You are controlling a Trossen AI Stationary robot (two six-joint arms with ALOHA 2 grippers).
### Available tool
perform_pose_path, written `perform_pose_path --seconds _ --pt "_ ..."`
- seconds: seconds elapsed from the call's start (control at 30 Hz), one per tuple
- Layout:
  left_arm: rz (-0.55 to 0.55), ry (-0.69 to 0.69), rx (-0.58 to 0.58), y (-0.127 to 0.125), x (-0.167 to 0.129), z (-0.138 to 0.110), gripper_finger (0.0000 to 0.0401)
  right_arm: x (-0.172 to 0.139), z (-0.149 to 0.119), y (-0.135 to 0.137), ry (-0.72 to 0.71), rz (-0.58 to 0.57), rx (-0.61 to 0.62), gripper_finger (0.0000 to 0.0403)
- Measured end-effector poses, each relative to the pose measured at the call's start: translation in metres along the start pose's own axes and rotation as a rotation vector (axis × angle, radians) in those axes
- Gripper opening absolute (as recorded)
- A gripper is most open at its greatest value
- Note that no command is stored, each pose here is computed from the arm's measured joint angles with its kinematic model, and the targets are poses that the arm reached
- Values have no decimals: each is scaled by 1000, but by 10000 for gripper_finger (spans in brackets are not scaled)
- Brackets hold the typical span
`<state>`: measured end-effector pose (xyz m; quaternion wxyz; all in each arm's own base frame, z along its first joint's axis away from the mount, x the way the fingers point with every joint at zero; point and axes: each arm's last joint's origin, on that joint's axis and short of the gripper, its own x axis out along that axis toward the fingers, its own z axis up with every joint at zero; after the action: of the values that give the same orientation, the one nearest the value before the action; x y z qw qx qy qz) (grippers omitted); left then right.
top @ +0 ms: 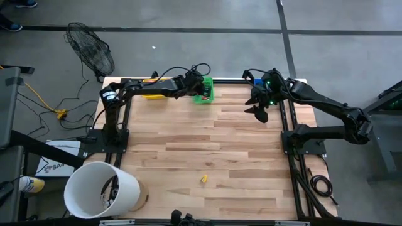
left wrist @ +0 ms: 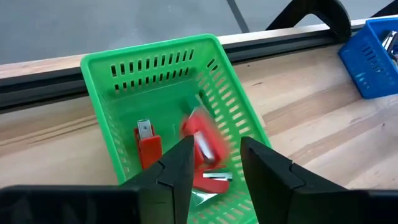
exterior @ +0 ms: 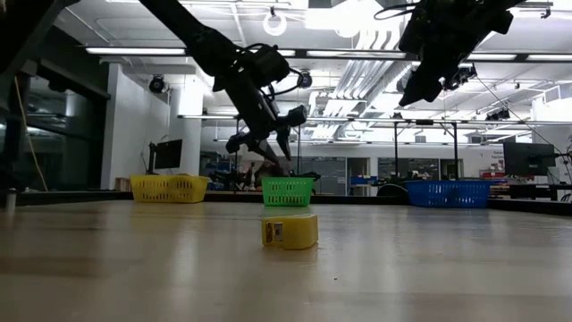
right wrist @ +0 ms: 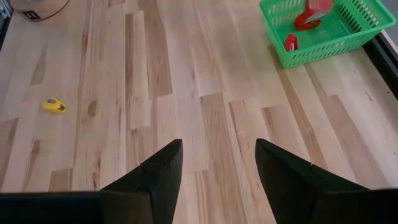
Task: Pick and place Stapler, Stapler remover, tape
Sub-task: Put the red stapler into the green basket, then put the yellow stapler into the green basket
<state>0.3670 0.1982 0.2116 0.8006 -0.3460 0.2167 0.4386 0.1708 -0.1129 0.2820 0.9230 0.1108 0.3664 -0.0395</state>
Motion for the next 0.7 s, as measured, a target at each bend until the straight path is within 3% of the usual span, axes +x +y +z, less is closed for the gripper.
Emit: perform_pose_path --seconds 0.37,0.7 --pt "11 38 -36 2 0 -3 131 0 -2 1 18 6 6 193" --pt "-191 303 108 -6 -16 -14 131 0 -6 2 58 19 9 193"
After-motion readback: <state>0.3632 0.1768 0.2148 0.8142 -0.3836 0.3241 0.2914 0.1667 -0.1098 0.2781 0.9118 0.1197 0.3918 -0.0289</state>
